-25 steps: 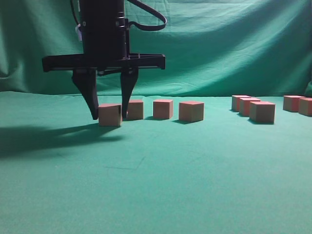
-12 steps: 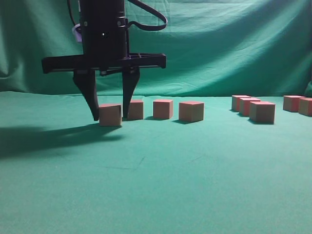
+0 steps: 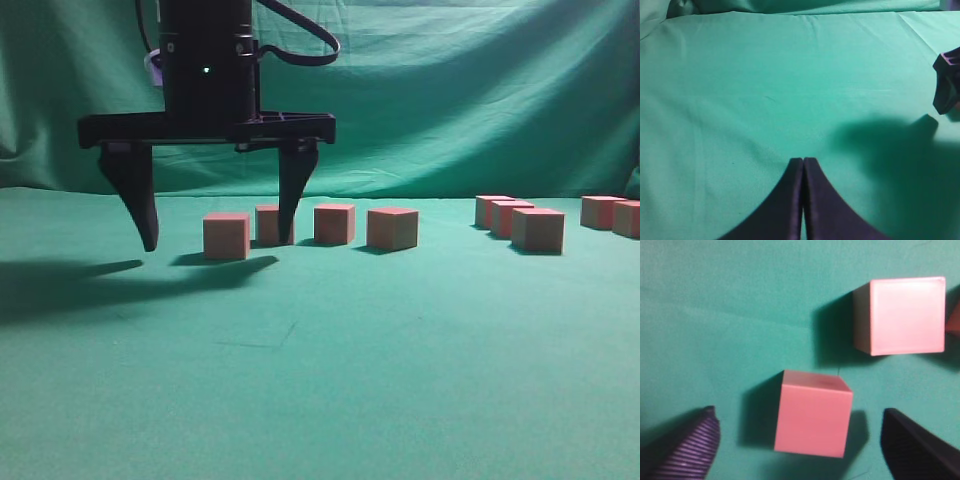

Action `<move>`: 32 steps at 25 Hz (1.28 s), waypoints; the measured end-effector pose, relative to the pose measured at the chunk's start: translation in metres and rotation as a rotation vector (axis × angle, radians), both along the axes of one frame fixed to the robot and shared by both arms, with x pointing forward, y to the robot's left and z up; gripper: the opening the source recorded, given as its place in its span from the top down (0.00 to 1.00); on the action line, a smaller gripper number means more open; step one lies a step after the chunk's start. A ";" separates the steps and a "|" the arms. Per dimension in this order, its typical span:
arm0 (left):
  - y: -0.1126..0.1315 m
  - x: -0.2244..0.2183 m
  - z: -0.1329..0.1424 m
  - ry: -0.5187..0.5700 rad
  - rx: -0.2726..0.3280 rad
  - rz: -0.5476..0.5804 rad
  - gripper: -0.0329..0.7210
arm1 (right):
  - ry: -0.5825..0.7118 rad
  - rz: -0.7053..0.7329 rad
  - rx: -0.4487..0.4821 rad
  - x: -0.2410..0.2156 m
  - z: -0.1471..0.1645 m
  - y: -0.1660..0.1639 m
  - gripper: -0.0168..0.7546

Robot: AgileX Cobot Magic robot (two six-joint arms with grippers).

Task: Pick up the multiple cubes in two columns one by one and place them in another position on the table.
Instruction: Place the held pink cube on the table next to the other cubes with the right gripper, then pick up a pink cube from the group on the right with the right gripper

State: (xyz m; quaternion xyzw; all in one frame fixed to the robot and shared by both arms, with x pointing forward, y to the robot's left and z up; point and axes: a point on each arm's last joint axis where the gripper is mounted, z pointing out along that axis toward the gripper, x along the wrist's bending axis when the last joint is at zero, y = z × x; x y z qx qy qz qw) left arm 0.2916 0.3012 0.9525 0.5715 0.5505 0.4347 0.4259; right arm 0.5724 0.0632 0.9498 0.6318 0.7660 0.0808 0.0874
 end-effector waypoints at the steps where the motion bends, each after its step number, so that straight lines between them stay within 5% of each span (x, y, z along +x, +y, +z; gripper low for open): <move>1: 0.000 0.000 0.000 0.000 0.000 0.000 0.96 | 0.000 0.004 -0.001 0.000 0.000 0.000 0.15; 5: 0.000 0.000 0.000 0.000 0.000 0.000 0.96 | -0.033 0.064 0.023 -0.006 0.024 0.001 0.15; 12: 0.000 0.000 0.000 0.000 0.000 0.000 0.96 | -0.213 0.146 0.102 -0.028 0.131 -0.021 0.28; 23: 0.000 0.000 0.000 0.000 0.000 0.000 0.96 | -0.540 0.345 0.040 -0.063 0.253 -0.085 0.28; 28: 0.000 0.000 0.000 0.000 0.000 0.000 0.96 | -0.563 0.303 -0.051 -0.064 0.259 -0.126 0.28; 32: 0.000 0.000 0.000 0.000 0.000 0.000 0.96 | -0.451 0.167 -0.149 -0.047 0.223 -0.168 0.28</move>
